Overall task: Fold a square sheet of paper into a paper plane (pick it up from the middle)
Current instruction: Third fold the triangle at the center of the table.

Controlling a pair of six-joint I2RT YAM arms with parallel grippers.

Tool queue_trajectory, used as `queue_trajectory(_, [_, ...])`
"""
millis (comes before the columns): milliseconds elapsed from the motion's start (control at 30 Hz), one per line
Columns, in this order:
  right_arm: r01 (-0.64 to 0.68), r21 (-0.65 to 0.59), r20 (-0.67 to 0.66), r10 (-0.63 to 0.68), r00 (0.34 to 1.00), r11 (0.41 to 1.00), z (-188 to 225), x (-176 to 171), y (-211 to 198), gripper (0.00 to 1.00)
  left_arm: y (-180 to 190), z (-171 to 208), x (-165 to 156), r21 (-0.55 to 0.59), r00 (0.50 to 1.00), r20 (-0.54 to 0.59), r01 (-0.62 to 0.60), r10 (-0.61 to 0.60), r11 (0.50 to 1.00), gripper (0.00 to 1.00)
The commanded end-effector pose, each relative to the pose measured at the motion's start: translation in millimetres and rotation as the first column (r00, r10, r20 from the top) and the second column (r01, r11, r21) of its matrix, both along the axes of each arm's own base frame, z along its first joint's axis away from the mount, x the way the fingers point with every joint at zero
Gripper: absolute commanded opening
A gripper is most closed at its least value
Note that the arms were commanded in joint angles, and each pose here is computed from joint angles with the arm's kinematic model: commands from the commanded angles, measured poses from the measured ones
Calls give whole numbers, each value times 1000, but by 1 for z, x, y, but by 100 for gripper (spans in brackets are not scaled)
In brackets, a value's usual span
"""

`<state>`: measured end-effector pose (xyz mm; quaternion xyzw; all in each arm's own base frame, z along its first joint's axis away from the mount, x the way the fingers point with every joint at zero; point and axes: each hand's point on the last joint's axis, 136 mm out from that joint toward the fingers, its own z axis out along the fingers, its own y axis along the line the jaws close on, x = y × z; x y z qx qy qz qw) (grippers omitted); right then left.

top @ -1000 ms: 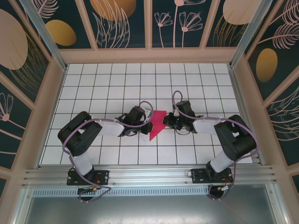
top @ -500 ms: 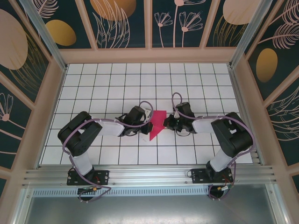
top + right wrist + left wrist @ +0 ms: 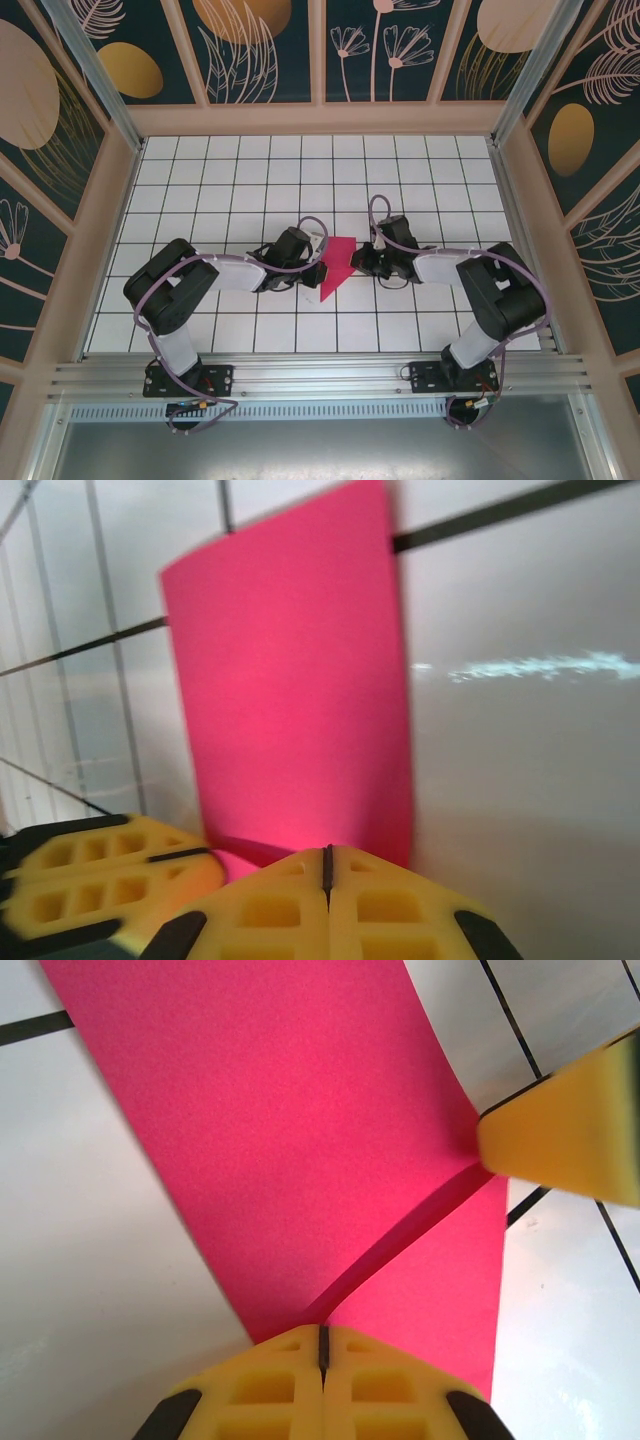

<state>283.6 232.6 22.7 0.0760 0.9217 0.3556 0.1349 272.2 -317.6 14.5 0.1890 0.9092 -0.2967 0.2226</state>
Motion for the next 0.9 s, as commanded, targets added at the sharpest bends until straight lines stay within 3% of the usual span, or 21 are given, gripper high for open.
queue_trajectory(0, [27, -48, -19, -28, 999, 999, -18, 0, -11, 5, 28, -40, -20, 148, 994, -108, -9, 25, 989, 0])
queue_trajectory(167, [23, -35, 3, -23, 1000, 999, -7, 2, -11, 7, 27, -34, -19, 138, 994, -106, -18, 33, 990, 2])
queue_trajectory(433, [42, -31, 135, -38, 990, 999, 48, 16, -21, 15, 15, 38, 14, 47, 990, 8, -140, 140, 989, 37])
queue_trajectory(567, [63, -7, 147, -61, 987, 998, 54, 13, -31, 24, 16, 63, 23, 34, 985, 51, -168, 166, 985, 43])
queue_trajectory(633, [61, 21, 136, -63, 989, 998, 53, 10, -31, 26, 15, 67, 22, 26, 985, 52, -164, 162, 986, 40])
queue_trajectory(733, [45, 74, 112, -53, 992, 996, 50, 3, -25, 27, 6, 74, 15, -10, 993, 22, -112, 112, 994, 27])
queue_trajectory(867, [43, 102, 85, -52, 995, 994, 42, 0, -22, 28, -18, 88, -7, -143, 999, -45, 20, -27, 990, 14])
